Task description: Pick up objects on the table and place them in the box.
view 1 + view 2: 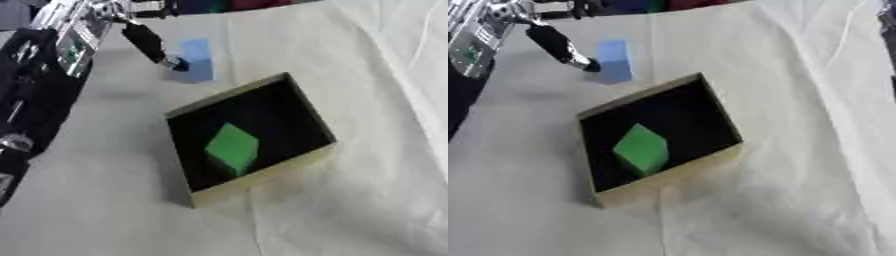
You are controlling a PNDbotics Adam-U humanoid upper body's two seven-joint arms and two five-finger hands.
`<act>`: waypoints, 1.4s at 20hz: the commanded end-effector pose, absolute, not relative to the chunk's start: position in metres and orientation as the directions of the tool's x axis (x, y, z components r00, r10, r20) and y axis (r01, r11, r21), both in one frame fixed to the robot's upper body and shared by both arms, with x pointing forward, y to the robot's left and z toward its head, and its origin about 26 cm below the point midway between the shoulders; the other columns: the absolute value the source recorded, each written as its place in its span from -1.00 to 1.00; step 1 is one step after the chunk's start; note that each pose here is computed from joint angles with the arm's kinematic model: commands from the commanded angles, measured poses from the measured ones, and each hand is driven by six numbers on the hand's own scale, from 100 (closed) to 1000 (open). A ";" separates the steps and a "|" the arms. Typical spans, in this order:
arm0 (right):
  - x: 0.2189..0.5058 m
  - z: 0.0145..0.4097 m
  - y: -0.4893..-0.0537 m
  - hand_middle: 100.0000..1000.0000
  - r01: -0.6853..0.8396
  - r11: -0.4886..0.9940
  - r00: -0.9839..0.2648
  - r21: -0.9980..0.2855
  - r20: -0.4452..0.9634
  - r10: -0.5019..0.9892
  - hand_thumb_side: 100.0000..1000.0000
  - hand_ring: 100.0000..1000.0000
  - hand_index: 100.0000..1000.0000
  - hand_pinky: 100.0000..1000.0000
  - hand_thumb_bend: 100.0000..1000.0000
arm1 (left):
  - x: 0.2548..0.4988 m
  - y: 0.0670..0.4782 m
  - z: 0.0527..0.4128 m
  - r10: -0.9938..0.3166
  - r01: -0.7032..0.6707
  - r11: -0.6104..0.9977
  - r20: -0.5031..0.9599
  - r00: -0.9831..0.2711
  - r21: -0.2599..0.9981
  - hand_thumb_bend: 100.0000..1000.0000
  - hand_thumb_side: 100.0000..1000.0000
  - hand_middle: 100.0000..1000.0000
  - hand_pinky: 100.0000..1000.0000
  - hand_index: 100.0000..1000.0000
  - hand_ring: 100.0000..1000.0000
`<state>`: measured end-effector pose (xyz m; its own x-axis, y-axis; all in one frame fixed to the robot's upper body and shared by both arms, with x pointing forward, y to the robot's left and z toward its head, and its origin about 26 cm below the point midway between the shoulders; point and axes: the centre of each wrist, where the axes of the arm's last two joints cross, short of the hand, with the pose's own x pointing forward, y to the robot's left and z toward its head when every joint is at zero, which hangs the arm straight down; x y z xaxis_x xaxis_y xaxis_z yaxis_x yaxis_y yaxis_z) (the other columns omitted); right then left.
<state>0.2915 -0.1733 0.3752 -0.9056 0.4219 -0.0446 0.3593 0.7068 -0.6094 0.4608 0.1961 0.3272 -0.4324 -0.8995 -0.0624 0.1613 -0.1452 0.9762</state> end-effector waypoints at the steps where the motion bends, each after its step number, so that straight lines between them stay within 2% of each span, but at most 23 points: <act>1: 0.287 0.381 -0.175 0.33 0.383 0.711 -0.901 -0.589 -0.069 0.429 0.71 0.45 0.85 0.63 -1.00 | 0.458 0.195 0.344 -0.897 0.140 -0.126 -0.053 -0.438 0.982 0.13 -0.01 0.75 0.78 1.00 0.75; 12: 0.287 0.381 -0.174 0.31 0.373 0.724 -0.906 -0.580 -0.059 0.420 0.72 0.44 0.84 0.63 -1.00 | 0.466 0.195 0.332 -0.925 0.160 -0.139 -0.071 -0.373 0.977 0.18 -0.06 0.76 0.80 1.00 0.80; 18: 0.287 0.380 -0.174 0.31 0.369 0.728 -0.906 -0.578 -0.051 0.419 0.73 0.43 0.84 0.63 -1.00 | 0.472 0.197 0.322 -0.931 0.182 -0.143 -0.070 -0.359 0.973 0.13 -0.04 0.74 0.80 1.00 0.79; 22: 0.289 0.380 -0.173 0.31 0.365 0.729 -0.907 -0.579 -0.045 0.419 0.73 0.44 0.84 0.64 -1.00 | 0.473 0.196 0.319 -0.927 0.179 -0.115 -0.040 -0.373 0.977 -0.12 0.06 0.60 0.71 0.91 0.66; 25: 0.293 0.379 -0.171 0.30 0.366 0.728 -0.905 -0.580 -0.039 0.424 0.73 0.44 0.85 0.64 -1.00 | 0.472 0.193 0.319 -0.917 0.169 -0.074 0.000 -0.400 0.983 -0.37 0.08 0.39 0.55 0.73 0.45; 27: 0.295 0.378 -0.171 0.30 0.368 0.728 -0.903 -0.578 -0.034 0.429 0.72 0.44 0.85 0.64 -1.00 | 0.471 0.192 0.322 -0.907 0.160 -0.047 0.025 -0.420 0.986 -0.62 0.03 0.17 0.39 0.56 0.26; 28: 0.296 0.378 -0.171 0.30 0.369 0.729 -0.902 -0.577 -0.032 0.431 0.72 0.44 0.85 0.64 -1.00 | 0.470 0.191 0.323 -0.904 0.158 -0.035 0.036 -0.426 0.987 -0.85 -0.10 0.09 0.31 0.49 0.16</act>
<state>0.2986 -0.1702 0.3709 -0.9052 0.4249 -0.0082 0.3468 0.7274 -0.5921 0.4741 0.1908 0.3079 -0.4107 -0.9112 0.0319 0.2000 -0.0560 0.9782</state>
